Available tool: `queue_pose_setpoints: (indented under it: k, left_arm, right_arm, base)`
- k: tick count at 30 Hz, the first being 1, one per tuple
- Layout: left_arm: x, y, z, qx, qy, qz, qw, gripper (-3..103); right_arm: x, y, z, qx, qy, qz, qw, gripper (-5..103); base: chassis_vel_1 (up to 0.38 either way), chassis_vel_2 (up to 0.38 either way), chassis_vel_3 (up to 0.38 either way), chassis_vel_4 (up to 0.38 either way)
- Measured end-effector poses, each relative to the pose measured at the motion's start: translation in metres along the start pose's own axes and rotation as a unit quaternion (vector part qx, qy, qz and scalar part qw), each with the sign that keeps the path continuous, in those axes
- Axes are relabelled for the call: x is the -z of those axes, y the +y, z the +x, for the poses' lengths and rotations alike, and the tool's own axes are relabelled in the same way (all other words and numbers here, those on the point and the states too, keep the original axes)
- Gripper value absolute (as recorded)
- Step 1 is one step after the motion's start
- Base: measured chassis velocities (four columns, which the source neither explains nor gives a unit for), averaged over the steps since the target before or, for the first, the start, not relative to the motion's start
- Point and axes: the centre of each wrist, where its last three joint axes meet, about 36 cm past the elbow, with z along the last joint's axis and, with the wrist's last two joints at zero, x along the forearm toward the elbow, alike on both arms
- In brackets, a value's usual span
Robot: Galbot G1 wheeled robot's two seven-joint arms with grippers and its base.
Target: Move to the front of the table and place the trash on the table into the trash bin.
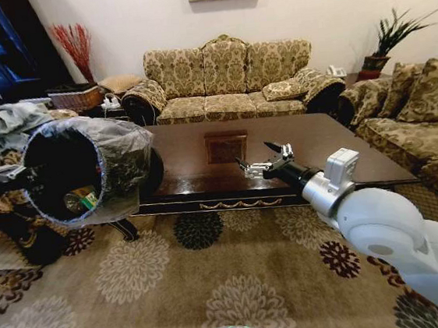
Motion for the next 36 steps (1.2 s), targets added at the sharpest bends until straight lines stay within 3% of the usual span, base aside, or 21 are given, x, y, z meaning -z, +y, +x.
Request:
queue_pose_setpoints:
  k: [12,30,36]
  left_arm:
    - [0.002,-0.001,0.0,-0.009,-0.006,-0.002,0.9999,0]
    - [-0.003,0.002,0.0,0.0,-0.004,0.003,1.0,0]
    - [-0.015,0.009,0.008,0.014,-0.003,0.02,0.9997,0]
  right_arm:
    - [-0.002,0.002,0.003,0.004,0.001,-0.002,1.0,100]
    - [-0.012,-0.004,-0.012,-0.001,0.012,-0.016,1.0,100]
    - [-0.019,-0.005,-0.021,-0.006,0.013,-0.027,1.0,100]
  base:
    - [0.16,-0.118,-0.142,0.138]
    - [0.001,-0.021,-0.003,0.011]
    - [0.0,0.0,0.0,0.0]
